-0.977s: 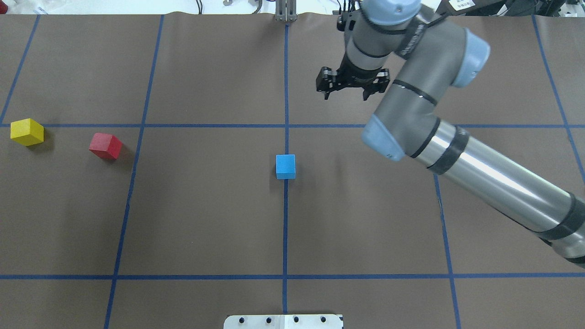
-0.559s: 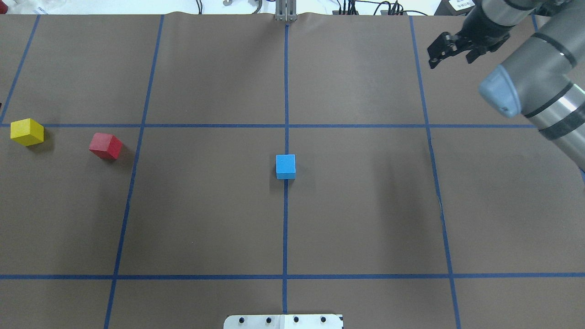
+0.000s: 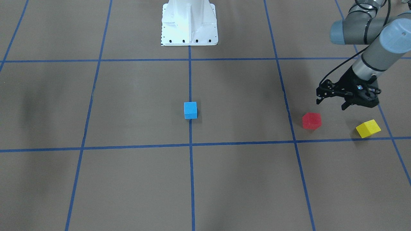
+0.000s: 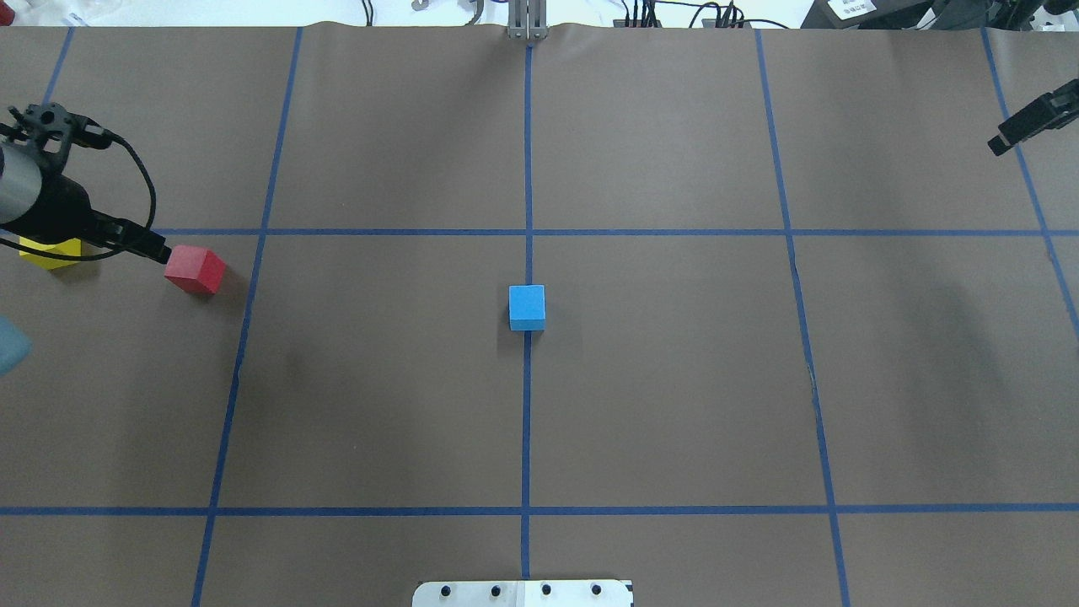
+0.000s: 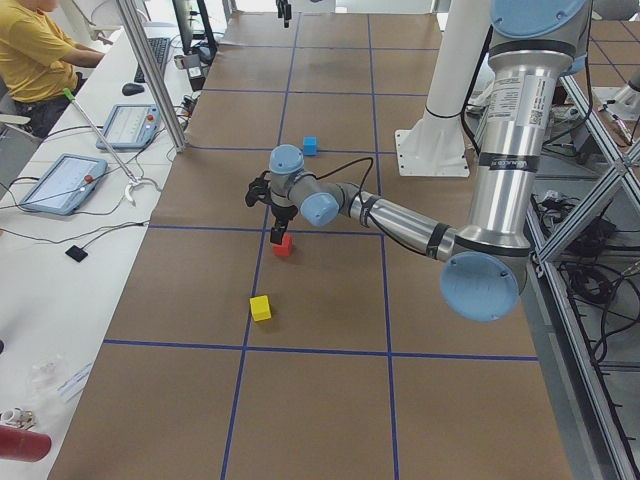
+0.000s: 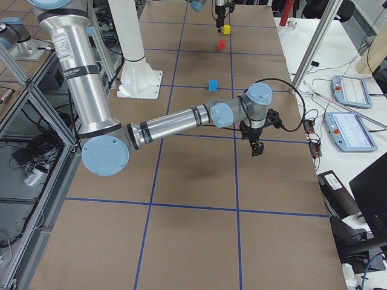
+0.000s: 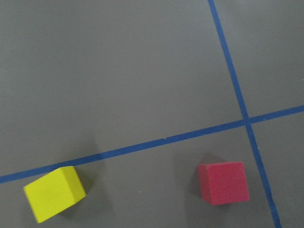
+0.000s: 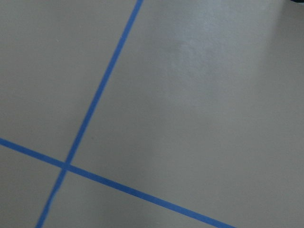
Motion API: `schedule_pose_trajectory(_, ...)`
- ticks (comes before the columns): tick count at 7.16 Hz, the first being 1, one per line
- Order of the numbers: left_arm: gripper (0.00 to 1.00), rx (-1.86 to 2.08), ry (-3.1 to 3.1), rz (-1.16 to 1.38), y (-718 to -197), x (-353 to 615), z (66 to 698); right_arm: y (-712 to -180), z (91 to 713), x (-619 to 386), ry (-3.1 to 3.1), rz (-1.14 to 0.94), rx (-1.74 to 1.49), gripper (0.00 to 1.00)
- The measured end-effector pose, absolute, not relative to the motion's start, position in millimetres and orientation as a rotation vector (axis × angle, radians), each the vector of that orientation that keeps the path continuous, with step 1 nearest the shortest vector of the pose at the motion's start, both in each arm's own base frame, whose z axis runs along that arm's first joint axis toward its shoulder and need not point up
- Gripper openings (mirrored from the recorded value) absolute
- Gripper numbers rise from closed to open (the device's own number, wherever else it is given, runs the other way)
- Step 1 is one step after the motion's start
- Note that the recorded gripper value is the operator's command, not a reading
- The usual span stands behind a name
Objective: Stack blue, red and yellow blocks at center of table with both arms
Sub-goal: 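Move the left gripper down onto the red cube and close it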
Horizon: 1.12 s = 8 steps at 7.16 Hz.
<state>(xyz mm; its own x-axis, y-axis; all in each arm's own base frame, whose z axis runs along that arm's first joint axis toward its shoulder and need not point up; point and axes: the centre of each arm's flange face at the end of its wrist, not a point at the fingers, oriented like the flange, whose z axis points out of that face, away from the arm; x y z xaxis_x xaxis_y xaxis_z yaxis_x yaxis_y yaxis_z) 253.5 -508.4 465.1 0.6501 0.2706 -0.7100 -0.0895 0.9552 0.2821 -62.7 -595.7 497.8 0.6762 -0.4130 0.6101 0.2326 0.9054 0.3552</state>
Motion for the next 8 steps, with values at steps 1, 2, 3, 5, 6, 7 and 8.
schedule_pose_trajectory(1,0.99,0.211,0.833,0.205,-523,277,467,-589,510,-49,-0.747,-0.380,0.261,1.00)
schedule_pose_trajectory(2,0.99,0.191,0.823,0.200,-536,292,474,-586,515,-43,-0.749,-0.384,0.261,1.00)
schedule_pose_trajectory(3,0.99,0.171,0.812,0.196,-544,300,483,-585,517,-41,-0.749,-0.385,0.262,1.00)
schedule_pose_trajectory(5,0.99,0.136,0.794,0.196,-549,311,501,-585,518,-40,-0.748,-0.385,0.261,1.00)
schedule_pose_trajectory(6,0.80,0.124,0.791,0.206,-547,321,505,-585,518,-40,-0.747,-0.385,0.260,1.00)
schedule_pose_trajectory(7,0.38,0.115,0.792,0.220,-543,330,506,-585,519,-40,-0.746,-0.385,0.259,1.00)
schedule_pose_trajectory(8,0.00,0.108,0.793,0.229,-539,337,507,-585,520,-40,-0.745,-0.384,0.257,1.00)
